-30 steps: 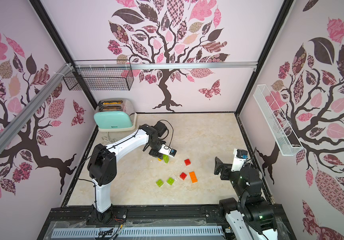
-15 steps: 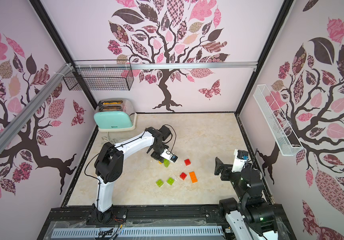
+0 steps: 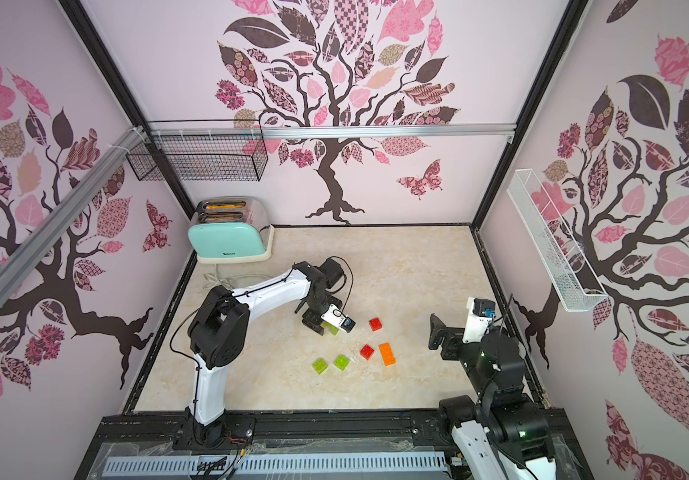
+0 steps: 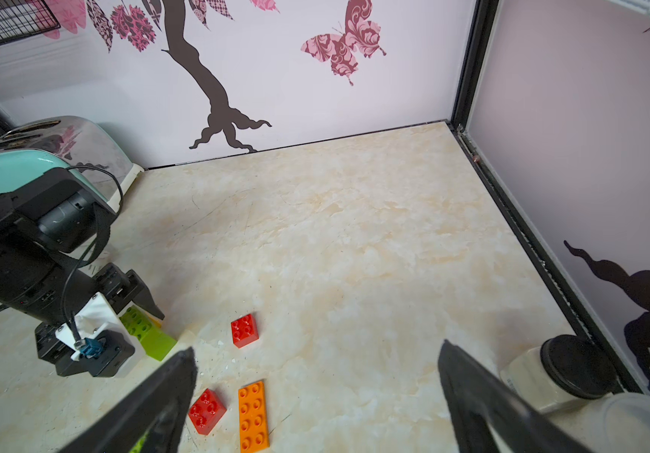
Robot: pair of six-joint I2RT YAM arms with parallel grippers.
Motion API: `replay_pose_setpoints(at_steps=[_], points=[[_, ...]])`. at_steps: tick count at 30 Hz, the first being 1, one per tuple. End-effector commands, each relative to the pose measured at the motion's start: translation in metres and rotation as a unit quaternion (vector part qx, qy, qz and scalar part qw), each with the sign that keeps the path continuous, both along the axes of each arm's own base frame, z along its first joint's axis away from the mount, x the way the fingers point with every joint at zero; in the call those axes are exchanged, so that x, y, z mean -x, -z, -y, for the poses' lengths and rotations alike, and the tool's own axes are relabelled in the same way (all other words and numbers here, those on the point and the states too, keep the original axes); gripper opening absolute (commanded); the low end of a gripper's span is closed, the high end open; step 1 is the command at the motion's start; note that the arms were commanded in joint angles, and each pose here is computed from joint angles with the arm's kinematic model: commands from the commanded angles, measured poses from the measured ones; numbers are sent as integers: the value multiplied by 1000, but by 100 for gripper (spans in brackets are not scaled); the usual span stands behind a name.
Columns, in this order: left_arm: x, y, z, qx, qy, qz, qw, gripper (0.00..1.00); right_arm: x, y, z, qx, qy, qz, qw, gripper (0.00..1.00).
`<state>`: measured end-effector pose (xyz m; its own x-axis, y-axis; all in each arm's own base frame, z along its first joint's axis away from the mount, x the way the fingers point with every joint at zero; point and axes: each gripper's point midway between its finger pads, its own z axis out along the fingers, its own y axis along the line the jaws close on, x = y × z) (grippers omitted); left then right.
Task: Assemble a giraffe with lego
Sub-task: Place the lego brick at the center of the board.
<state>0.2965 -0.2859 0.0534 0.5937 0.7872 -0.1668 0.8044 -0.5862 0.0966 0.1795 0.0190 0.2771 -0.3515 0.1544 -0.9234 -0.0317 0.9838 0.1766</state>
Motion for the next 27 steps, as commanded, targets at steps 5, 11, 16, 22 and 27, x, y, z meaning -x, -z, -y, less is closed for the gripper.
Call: replay_pose_setpoints(at_steps=[5, 11, 16, 22, 27], points=[[10, -58, -1, 60, -3, 44, 997, 93, 0, -4, -1, 0, -4, 3, 1000, 100], [34, -88, -15, 97, -41, 52, 993, 97, -3, -2, -4, 1, -9, -5, 1000, 100], [51, -119, -27, 153, -120, 61, 979, 98, -10, 4, -8, 4, -19, -25, 1000, 100], [81, -144, -48, 220, -253, 7, 942, 98, -17, 9, -23, 6, -59, -46, 997, 100], [90, -147, -65, 268, -359, -33, 893, 98, -26, 18, -38, 7, -96, -79, 992, 100]])
